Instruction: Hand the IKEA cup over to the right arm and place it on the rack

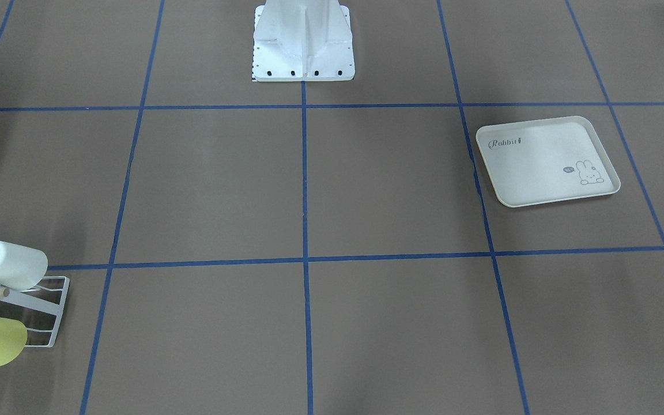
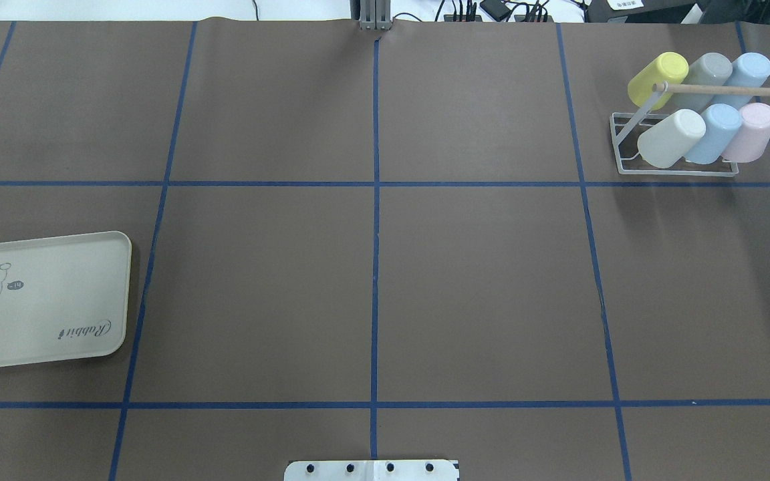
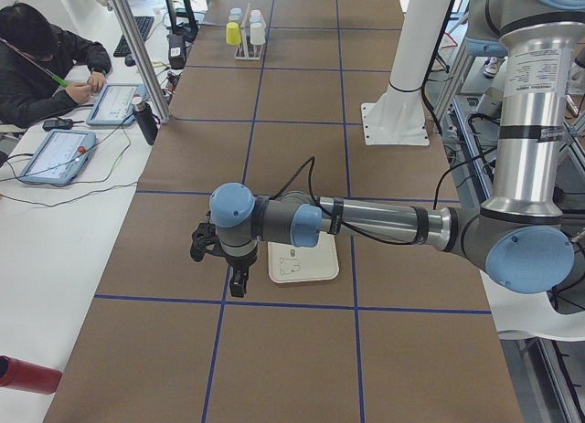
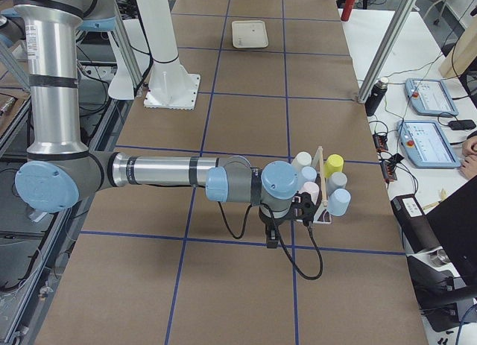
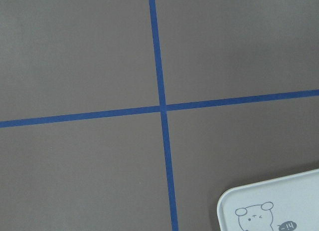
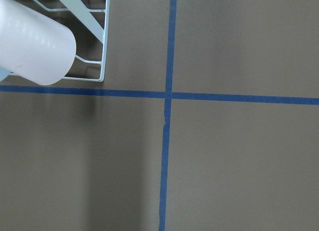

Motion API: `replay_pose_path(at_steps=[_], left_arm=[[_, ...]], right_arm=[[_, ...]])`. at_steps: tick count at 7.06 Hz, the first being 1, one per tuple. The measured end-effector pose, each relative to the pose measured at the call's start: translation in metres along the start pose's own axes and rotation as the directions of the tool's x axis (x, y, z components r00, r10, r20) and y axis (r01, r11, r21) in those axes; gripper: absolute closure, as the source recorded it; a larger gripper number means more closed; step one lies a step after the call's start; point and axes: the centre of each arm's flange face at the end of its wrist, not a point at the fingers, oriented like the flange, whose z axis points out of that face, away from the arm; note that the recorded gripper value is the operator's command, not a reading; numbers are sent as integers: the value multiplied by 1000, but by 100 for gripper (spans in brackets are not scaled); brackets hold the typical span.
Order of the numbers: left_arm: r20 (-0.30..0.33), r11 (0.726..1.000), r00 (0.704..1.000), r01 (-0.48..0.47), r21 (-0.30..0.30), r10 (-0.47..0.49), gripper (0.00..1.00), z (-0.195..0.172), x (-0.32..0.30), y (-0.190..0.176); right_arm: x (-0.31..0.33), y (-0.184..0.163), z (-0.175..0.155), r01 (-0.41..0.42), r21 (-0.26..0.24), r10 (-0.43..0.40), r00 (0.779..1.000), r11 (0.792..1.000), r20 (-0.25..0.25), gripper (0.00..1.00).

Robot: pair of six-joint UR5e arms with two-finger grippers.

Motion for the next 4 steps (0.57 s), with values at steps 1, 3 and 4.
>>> replay_pose_path(at_steps=[1,3,4], left_arm=[[-2,1000,1000,9,-6,-9,0,0,0,-1],[-5,1000,1000,27,-13,-27,0,2,-2,0],[-8,999,999,43,-13,-43,0,3,-2,0]], right_arm=[[1,0,1,-2,-2,2,1000,1000,0,0],[2,1,1,-4,-4,4,1000,1000,0,0],[2,1,2,-5,-4,5,1000,1000,0,0]])
